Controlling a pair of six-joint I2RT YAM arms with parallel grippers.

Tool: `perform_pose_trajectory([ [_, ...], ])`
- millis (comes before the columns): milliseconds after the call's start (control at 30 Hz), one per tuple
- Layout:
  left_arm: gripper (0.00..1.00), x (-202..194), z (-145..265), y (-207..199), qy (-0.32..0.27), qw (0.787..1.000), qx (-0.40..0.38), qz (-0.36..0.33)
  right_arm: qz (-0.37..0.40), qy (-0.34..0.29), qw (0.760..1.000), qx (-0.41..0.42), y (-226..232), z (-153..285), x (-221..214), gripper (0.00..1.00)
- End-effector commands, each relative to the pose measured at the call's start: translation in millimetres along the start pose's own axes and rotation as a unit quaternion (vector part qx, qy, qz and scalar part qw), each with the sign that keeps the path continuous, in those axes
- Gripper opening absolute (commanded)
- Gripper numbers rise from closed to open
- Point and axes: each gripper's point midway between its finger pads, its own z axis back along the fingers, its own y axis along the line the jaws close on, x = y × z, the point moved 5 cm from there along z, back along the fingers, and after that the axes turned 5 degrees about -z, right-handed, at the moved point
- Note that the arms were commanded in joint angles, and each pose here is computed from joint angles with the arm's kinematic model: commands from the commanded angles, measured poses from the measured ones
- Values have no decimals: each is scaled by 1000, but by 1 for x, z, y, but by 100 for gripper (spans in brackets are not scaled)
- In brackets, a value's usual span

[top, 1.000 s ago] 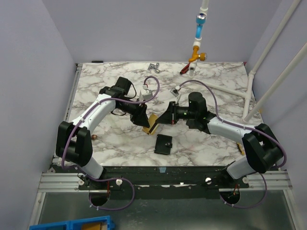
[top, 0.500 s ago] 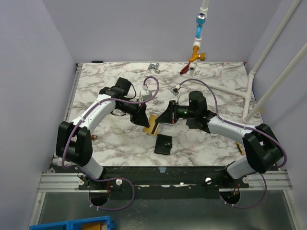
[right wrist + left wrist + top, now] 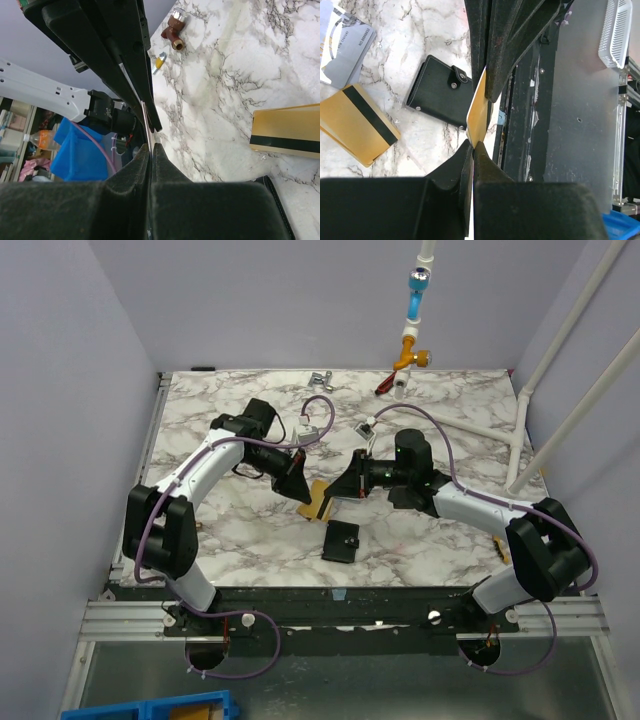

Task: Put the credit cards into the card holder
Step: Pick up the credit card from the center of the board.

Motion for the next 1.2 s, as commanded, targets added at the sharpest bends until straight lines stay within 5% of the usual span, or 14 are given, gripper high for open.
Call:
perform_pose_trajectory([
  [0, 0, 22, 2, -6, -29, 998, -29, -44, -15, 23, 1000, 14, 1, -1, -12, 4],
  [233, 0, 28, 6, -7, -47, 998, -32, -35, -27, 18, 999, 30, 3, 0, -15, 23],
  [367, 0, 31, 7, -8, -66, 997, -38, -14, -43, 7, 997, 58, 8, -1, -15, 25],
  [800, 0, 29, 12, -2, -85, 996, -17, -1, -57, -6, 996, 69, 14, 1, -13, 4],
  [967, 37, 27, 10, -8, -92, 996, -18, -7, -54, -8, 997, 60, 13, -1, -8, 1],
  [1167, 49, 13, -7, -16, -76, 996, -43, 1, -51, -18, 996, 71, 17, -6, 2, 1],
])
